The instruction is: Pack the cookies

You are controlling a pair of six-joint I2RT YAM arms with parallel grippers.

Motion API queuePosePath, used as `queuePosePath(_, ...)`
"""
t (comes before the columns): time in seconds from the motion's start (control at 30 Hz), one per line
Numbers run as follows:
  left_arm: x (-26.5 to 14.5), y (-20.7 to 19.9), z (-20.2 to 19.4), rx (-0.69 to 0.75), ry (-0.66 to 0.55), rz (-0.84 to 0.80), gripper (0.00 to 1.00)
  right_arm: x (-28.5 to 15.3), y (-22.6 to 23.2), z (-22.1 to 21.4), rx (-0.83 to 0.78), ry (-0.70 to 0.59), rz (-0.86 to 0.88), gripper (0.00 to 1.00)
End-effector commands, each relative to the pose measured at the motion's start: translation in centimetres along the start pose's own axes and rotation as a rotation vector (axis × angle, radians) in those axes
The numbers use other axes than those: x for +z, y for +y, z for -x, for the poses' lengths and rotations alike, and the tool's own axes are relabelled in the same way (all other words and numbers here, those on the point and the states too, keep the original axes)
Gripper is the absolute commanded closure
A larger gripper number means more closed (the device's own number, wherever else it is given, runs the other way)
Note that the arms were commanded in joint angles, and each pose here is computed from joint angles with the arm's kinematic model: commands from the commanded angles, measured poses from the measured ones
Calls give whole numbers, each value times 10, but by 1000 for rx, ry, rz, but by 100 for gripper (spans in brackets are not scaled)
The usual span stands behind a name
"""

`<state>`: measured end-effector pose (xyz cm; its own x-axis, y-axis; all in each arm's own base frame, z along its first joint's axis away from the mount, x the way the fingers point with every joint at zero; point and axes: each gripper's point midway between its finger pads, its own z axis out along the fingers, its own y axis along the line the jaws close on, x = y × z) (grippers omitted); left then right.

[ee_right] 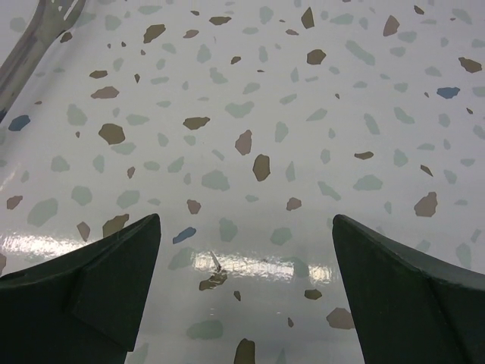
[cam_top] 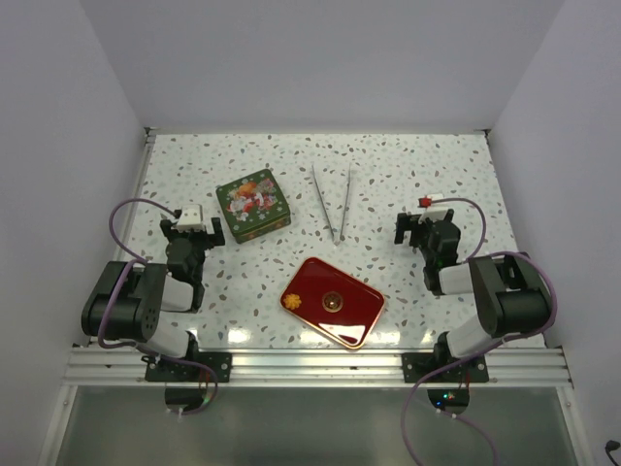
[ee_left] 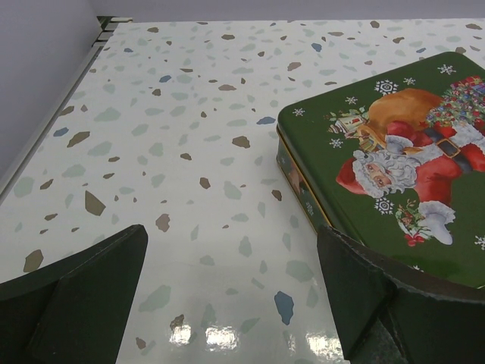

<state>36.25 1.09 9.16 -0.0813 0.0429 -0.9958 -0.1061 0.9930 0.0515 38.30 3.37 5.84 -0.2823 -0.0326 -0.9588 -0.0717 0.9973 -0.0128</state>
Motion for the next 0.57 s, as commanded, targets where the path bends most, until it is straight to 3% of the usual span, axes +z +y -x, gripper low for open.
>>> queuePosePath(0.0, 2, 2, 23, 5, -91, 8, 0, 2, -2, 28, -14, -96, -6, 1)
queuePosePath(0.53, 2, 2, 23, 5, -91, 8, 0, 2, -1, 26, -24, -91, -11, 1)
